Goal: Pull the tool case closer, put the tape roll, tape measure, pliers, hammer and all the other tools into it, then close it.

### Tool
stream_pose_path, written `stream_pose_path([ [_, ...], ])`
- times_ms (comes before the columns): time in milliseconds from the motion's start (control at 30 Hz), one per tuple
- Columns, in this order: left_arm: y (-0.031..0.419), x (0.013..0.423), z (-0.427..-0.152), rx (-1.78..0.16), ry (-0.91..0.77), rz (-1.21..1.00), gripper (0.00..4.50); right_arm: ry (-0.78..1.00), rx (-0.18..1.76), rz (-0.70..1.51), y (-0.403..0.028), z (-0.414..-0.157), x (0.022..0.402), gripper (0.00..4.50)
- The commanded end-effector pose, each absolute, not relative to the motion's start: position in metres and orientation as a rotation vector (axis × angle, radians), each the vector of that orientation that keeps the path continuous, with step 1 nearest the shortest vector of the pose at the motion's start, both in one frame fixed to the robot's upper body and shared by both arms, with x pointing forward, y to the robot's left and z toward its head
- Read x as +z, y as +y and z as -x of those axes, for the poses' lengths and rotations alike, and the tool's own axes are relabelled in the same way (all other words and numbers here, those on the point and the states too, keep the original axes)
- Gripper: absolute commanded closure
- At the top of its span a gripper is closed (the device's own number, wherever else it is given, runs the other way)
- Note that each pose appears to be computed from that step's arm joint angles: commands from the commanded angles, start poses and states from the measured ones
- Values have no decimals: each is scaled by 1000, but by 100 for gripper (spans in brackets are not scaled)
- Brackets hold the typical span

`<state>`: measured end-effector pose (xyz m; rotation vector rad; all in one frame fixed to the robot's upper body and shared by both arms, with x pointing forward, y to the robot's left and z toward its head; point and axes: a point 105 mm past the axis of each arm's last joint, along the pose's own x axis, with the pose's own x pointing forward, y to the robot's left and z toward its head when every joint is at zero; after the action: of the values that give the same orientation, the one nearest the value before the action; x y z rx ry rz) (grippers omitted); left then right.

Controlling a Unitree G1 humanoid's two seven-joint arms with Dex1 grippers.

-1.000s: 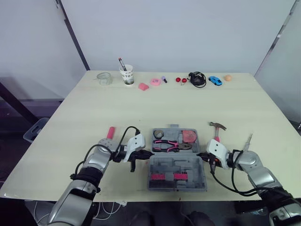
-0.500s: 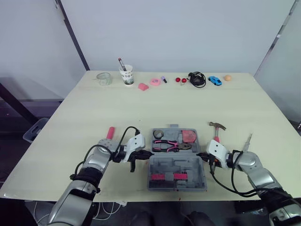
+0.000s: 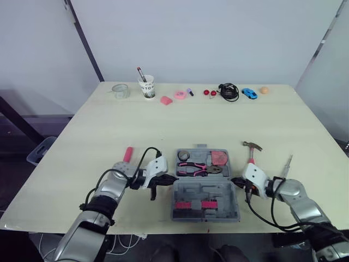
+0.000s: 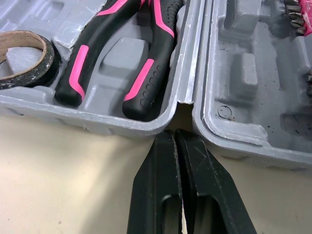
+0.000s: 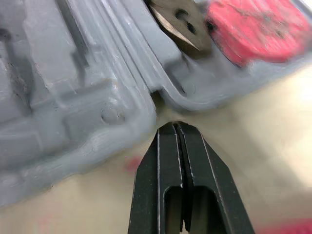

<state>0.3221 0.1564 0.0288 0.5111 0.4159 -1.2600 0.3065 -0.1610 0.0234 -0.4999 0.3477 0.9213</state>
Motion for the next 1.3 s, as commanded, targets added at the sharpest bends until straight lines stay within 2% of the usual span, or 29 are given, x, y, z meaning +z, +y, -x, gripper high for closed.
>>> stream_pose_path([
  [33,181,27,-314,-1207,469,-508,437,275,841,499,-178,-310,46,450],
  [233,198,55,-310,-1080,334,-384,437,162,712,375,-193,-300,68,450],
  [567,240,90,-279,-817,151,-154,437,96,447,231,-241,-261,79,450],
  [600,251,90,-274,-762,150,-143,415,96,412,226,-249,-255,80,450],
  [700,278,83,-256,-628,182,-133,321,113,316,188,-269,-236,77,376],
  [767,294,77,-244,-547,200,-129,220,135,261,168,-282,-222,72,276],
  [800,300,74,-238,-513,207,-119,195,150,237,164,-288,-214,69,249],
  [900,312,68,-224,-439,221,-88,40,166,172,129,-299,-199,64,88],
  [933,315,66,-220,-422,226,-80,1,166,152,115,-301,-196,64,34],
  [967,318,63,-215,-410,231,-73,0,167,138,106,-303,-194,63,5],
  [1133,324,51,-196,-393,275,-81,0,193,81,84,-312,-179,52,5],
  [1300,321,55,-195,-417,259,-91,0,201,88,89,-304,-178,49,5],
])
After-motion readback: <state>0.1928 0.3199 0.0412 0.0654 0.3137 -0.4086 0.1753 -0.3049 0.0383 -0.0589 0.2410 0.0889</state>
